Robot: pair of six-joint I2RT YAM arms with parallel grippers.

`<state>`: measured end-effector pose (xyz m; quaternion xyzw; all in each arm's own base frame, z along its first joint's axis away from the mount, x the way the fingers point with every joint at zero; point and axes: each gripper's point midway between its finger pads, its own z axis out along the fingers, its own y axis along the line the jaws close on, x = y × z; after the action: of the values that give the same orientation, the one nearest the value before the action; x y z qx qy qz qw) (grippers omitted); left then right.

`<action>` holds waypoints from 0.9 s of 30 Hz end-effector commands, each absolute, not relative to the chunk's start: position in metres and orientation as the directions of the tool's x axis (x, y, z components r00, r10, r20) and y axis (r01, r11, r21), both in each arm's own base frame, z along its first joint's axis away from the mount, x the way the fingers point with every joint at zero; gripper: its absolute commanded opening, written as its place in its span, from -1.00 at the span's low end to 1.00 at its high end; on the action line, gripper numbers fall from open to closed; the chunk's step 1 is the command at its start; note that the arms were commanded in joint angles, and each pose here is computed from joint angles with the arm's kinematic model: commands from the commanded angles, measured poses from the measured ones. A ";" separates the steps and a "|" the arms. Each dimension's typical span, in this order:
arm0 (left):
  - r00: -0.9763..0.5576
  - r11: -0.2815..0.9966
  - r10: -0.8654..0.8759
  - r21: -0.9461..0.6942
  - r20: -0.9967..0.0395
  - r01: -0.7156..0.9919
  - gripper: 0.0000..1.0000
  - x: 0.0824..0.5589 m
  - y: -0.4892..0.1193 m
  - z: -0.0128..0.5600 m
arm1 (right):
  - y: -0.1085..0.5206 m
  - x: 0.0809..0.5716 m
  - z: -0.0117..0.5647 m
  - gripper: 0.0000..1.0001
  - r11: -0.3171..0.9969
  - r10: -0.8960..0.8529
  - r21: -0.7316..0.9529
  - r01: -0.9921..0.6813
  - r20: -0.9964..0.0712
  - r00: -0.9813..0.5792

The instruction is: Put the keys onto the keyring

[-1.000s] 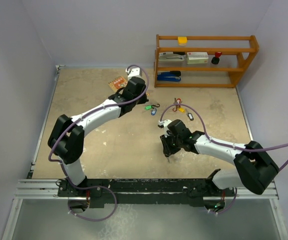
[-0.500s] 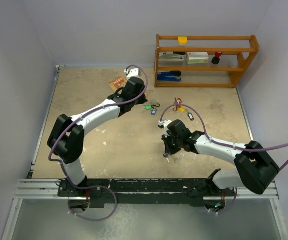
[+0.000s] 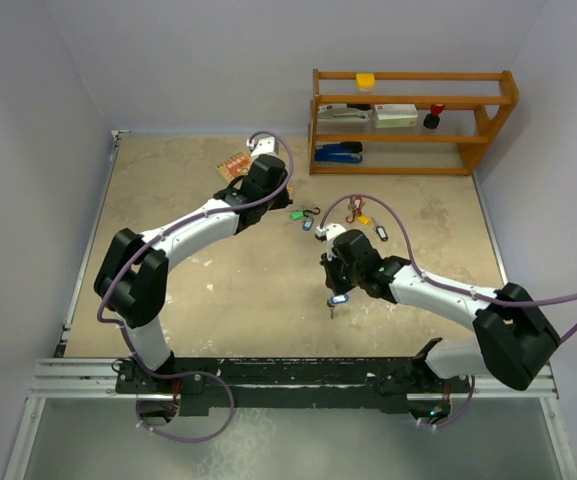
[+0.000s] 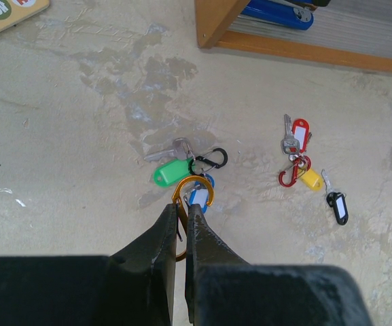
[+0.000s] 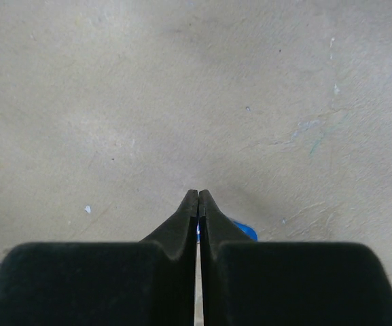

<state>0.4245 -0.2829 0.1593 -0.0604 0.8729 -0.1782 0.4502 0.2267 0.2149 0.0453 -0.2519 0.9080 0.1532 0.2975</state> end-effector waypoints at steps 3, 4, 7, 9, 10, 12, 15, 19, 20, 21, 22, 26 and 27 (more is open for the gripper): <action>-0.534 0.906 -0.314 -0.417 -0.785 0.080 -1.00 0.427 -0.281 0.191 | 0.231 0.251 0.085 -0.82 0.826 -0.310 0.129 -0.548 -0.709 -0.634; -0.535 0.906 -0.314 -0.416 -0.784 0.079 -1.00 0.427 -0.280 0.191 | 0.231 0.248 0.082 -0.56 0.824 -0.327 0.126 -0.553 -0.691 -0.645; -0.533 0.905 -0.316 -0.417 -0.785 0.078 -1.00 0.427 -0.279 0.192 | 0.227 0.248 0.076 -0.16 0.822 -0.375 0.092 -0.562 -0.654 -0.657; -0.533 0.906 -0.316 -0.417 -0.785 0.077 -1.00 0.427 -0.278 0.192 | 0.226 0.242 0.069 -0.08 0.813 -0.395 0.103 -0.573 -0.626 -0.673; -0.532 0.905 -0.317 -0.418 -0.785 0.076 -1.00 0.427 -0.278 0.192 | 0.226 0.237 0.065 -0.07 0.808 -0.403 0.112 -0.579 -0.611 -0.681; -0.532 0.906 -0.318 -0.417 -0.785 0.075 -1.00 0.427 -0.277 0.192 | 0.224 0.231 0.058 -0.05 0.805 -0.411 0.125 -0.580 -0.588 -0.696; -0.532 0.905 -0.319 -0.418 -0.785 0.074 -1.00 0.427 -0.276 0.192 | 0.219 0.223 0.048 -0.05 0.810 -0.417 0.130 -0.572 -0.560 -0.717; -0.534 0.904 -0.320 -0.421 -0.783 0.075 -1.00 0.427 -0.277 0.191 | 0.214 0.217 0.041 -0.05 0.813 -0.419 0.133 -0.567 -0.542 -0.728; -0.536 0.904 -0.320 -0.421 -0.781 0.075 -1.00 0.427 -0.277 0.190 | 0.214 0.215 0.039 -0.05 0.812 -0.420 0.136 -0.567 -0.538 -0.731; -0.535 0.904 -0.320 -0.421 -0.782 0.075 -1.00 0.427 -0.277 0.190 | 0.213 0.214 0.038 -0.05 0.812 -0.421 0.138 -0.567 -0.534 -0.733; -0.535 0.904 -0.321 -0.422 -0.782 0.075 -1.00 0.427 -0.277 0.190 | 0.213 0.212 0.037 -0.05 0.810 -0.421 0.144 -0.568 -0.531 -0.735; -0.536 0.904 -0.320 -0.420 -0.782 0.073 -1.00 0.427 -0.277 0.189 | 0.214 0.208 0.031 -0.06 0.806 -0.423 0.158 -0.570 -0.518 -0.743; -0.536 0.905 -0.319 -0.420 -0.781 0.073 -1.00 0.427 -0.277 0.189 | 0.213 0.208 0.029 -0.06 0.807 -0.423 0.160 -0.569 -0.516 -0.745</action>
<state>0.4249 -0.2775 0.1597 -0.0636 0.8722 -0.1807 0.4501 0.2134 0.2103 0.0328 -0.2674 0.9214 0.1426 0.2432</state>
